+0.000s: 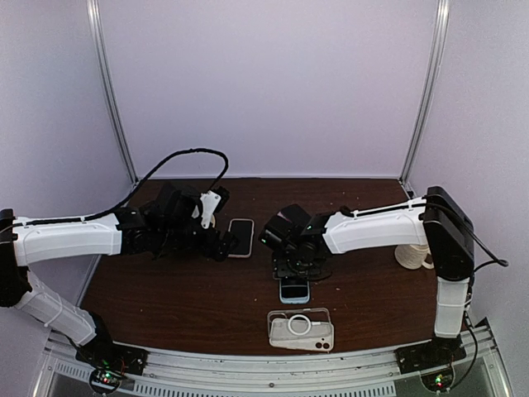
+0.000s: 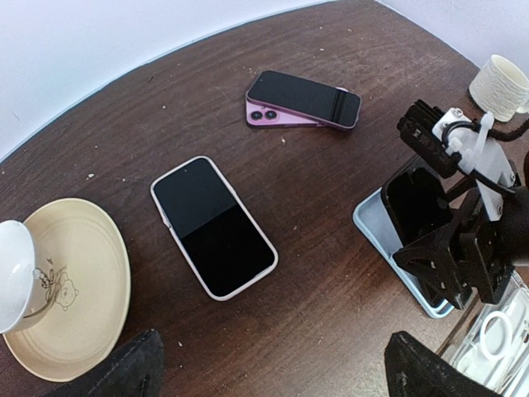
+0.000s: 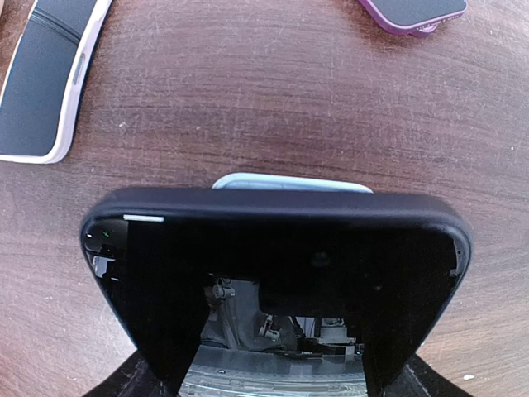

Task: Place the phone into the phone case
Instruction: Install the phone into the phone case.

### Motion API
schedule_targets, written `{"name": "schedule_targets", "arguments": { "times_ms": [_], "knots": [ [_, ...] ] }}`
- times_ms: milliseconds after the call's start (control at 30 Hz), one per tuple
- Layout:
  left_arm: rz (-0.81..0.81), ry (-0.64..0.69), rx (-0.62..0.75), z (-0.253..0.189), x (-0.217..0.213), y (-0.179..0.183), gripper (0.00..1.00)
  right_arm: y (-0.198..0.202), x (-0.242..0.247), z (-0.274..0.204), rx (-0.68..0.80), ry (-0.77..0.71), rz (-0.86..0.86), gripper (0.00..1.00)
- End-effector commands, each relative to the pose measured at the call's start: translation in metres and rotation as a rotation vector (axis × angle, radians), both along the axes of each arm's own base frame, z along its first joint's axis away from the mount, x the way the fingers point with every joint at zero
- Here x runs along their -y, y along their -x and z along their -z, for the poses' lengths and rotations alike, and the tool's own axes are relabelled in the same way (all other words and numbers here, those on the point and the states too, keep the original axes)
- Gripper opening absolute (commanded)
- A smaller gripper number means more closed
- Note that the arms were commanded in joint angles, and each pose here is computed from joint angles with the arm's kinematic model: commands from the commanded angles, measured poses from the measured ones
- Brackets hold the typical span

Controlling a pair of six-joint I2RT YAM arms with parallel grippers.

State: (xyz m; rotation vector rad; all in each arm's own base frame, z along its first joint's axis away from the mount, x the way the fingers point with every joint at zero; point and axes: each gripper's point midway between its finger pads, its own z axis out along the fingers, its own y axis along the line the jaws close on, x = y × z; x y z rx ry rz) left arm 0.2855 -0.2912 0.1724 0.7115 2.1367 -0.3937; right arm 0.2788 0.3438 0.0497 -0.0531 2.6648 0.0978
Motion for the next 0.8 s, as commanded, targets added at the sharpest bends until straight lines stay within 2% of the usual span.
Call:
{"name": "schedule_targets", "arguments": {
  "times_ms": [0,33,67,100,167,333,767],
  "knots": [
    [0.014,0.029,0.034,-0.016,0.002,-0.002,0.98,0.007,0.008,0.019,-0.041,0.041,0.013,0.0],
    [0.015,0.029,0.033,-0.015,0.002,-0.001,0.98,0.008,0.009,0.02,-0.043,0.044,0.015,0.0],
    [0.015,0.029,0.033,-0.015,0.002,-0.001,0.98,0.008,0.01,0.022,-0.046,0.047,0.018,0.05],
    [0.016,0.029,0.036,-0.016,0.002,-0.001,0.98,0.008,0.011,0.022,-0.047,0.049,0.021,0.12],
    [0.016,0.028,0.037,-0.016,0.002,-0.001,0.98,0.008,0.012,0.023,-0.048,0.049,0.027,0.34],
    [0.016,0.029,0.035,-0.016,0.002,-0.001,0.97,0.008,0.017,0.024,-0.047,0.052,0.046,0.59],
    [0.017,0.025,0.037,-0.016,0.002,-0.001,0.98,0.004,0.021,0.024,-0.047,0.056,0.061,0.78]
  ]
}}
